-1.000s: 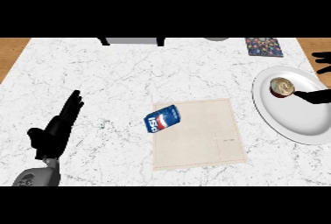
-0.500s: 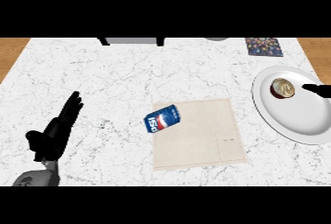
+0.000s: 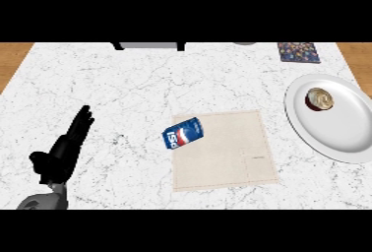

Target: Pick the cupcake from the placemat and place it in the plate

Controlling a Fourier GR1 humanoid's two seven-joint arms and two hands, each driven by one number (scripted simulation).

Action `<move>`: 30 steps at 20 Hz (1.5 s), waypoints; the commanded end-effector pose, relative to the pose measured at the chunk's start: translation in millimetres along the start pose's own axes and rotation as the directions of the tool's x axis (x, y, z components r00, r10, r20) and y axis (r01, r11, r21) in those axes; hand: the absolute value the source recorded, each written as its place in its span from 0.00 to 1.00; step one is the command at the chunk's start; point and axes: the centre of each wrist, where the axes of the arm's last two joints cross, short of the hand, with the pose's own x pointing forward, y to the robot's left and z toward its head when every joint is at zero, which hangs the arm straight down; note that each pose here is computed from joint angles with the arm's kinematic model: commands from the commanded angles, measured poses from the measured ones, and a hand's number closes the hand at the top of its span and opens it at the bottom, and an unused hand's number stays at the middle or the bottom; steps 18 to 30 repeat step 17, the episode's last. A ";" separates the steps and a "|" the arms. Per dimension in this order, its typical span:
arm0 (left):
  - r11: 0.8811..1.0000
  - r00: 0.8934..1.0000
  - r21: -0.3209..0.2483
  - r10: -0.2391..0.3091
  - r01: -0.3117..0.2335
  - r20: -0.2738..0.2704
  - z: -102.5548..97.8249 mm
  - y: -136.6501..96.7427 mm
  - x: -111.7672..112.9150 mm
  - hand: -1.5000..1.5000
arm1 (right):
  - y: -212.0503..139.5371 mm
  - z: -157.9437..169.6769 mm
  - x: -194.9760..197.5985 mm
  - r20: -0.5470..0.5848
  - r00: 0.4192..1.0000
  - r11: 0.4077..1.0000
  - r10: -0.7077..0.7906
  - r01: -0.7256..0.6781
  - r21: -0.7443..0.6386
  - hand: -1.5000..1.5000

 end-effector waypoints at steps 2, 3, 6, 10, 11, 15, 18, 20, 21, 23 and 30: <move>1.000 1.000 0.002 -0.015 0.015 0.004 -4.1 14.4 8.5 0.50 | -53.6 33.9 -4.1 0.044 0.999 0.999 -0.023 0.022 0.024 0.00; 1.000 1.000 -0.013 0.011 -0.012 -0.008 -4.6 4.2 13.0 0.50 | -59.7 37.7 -3.4 0.041 0.999 0.999 -0.006 0.004 0.031 0.00; 1.000 1.000 -0.021 0.007 -0.007 -0.010 5.6 10.6 -0.3 0.50 | -72.4 55.6 -10.7 0.056 0.998 0.996 0.017 -0.022 0.086 0.00; 1.000 1.000 -0.017 -0.001 0.001 0.011 -11.7 5.0 11.9 0.50 | -74.4 54.3 -8.0 0.048 0.998 0.995 0.038 -0.042 0.093 0.00; 1.000 1.000 -0.028 0.006 -0.006 0.003 1.0 -1.8 5.6 0.50 | -70.8 62.0 -17.7 0.067 0.997 0.995 0.041 -0.047 0.090 0.00; 1.000 1.000 -0.021 0.006 -0.006 0.022 -13.3 0.9 17.0 0.50 | -67.6 64.4 -22.5 0.068 0.996 0.994 0.061 -0.067 0.081 0.00; 1.000 1.000 -0.015 0.006 -0.006 0.003 -2.3 0.3 4.5 0.50 | -71.0 70.8 -25.4 0.080 0.994 0.994 0.073 -0.079 0.071 0.00; 1.000 1.000 -0.015 0.006 -0.006 0.003 -2.3 0.3 4.5 0.50 | -71.0 70.8 -25.4 0.080 0.994 0.994 0.073 -0.079 0.071 0.00; 1.000 1.000 -0.015 0.006 -0.006 0.003 -2.3 0.3 4.5 0.50 | -71.0 70.8 -25.4 0.080 0.994 0.994 0.073 -0.079 0.071 0.00; 1.000 1.000 -0.015 0.006 -0.006 0.003 -2.3 0.3 4.5 0.50 | -71.0 70.8 -25.4 0.080 0.994 0.994 0.073 -0.079 0.071 0.00; 1.000 1.000 -0.015 0.006 -0.006 0.003 -2.3 0.3 4.5 0.50 | -71.0 70.8 -25.4 0.080 0.994 0.994 0.073 -0.079 0.071 0.00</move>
